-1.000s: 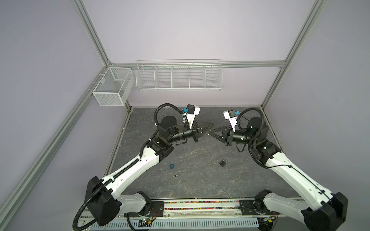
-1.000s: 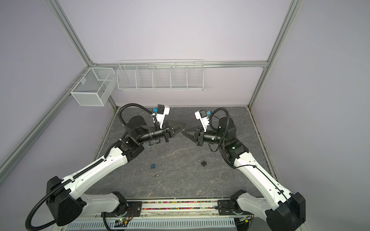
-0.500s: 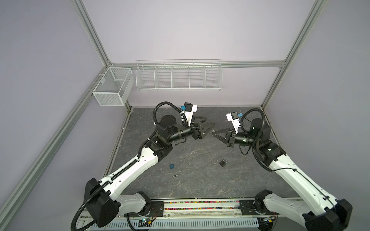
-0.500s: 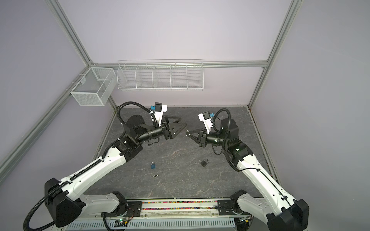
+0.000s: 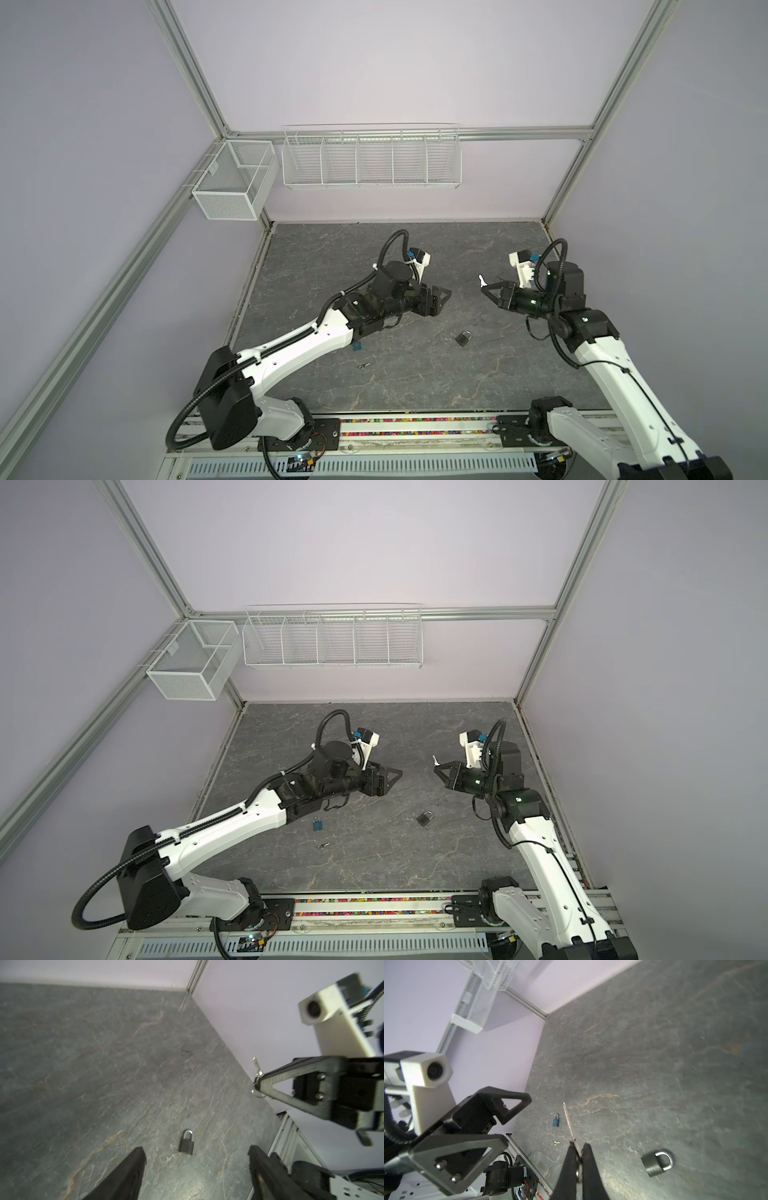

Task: Unlock with the key
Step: 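Lower the left gripper onto the black padlock while the right gripper draws back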

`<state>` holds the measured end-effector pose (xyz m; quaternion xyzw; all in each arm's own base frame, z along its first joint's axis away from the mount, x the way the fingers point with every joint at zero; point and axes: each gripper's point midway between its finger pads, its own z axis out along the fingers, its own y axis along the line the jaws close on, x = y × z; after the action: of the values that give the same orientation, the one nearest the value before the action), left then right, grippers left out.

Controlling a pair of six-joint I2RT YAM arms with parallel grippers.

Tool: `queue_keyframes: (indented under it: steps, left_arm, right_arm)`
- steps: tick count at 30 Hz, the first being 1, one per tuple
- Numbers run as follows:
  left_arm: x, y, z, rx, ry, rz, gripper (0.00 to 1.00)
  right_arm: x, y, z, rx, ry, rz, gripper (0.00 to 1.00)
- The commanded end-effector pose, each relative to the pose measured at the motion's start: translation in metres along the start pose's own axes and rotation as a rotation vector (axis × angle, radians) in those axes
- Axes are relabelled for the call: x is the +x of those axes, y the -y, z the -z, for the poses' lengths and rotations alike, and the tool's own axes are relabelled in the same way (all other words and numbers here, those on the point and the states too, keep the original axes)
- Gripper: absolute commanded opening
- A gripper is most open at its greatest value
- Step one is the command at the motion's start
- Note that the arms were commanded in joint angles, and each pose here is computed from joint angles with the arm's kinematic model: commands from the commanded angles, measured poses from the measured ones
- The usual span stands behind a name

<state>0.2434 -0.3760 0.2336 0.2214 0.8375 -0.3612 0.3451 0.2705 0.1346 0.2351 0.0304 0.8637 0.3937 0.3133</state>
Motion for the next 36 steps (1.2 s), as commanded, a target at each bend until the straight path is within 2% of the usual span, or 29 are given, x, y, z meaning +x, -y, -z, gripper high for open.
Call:
queue_keyframes:
  steps: [1, 7, 12, 17, 24, 36]
  left_arm:
    - [0.03, -0.001, -0.02, -0.097, -0.129, -0.05, 0.76]
    - [0.068, 0.017, -0.062, -0.136, -0.298, -0.173, 0.75]
    - [0.097, 0.017, -0.092, -0.205, -0.416, -0.259, 0.73]
    - [0.119, 0.014, -0.114, -0.245, -0.537, -0.273, 0.71]
    - [0.142, 0.002, -0.139, -0.285, -0.605, -0.291, 0.69]
    - [0.158, -0.004, -0.163, -0.311, -0.643, -0.315, 0.63]
  right_arm:
    - [0.025, 0.034, 0.003, 0.097, -0.078, -0.112, 0.06]
    - [0.033, 0.066, 0.003, 0.12, -0.087, -0.241, 0.06]
    - [0.033, 0.083, 0.006, 0.158, -0.071, -0.267, 0.06]
    - [0.036, 0.093, 0.003, 0.179, -0.079, -0.294, 0.06]
    - [0.038, 0.114, 0.008, 0.256, -0.056, -0.32, 0.06]
    - [0.041, 0.117, 0.004, 0.234, -0.063, -0.338, 0.06]
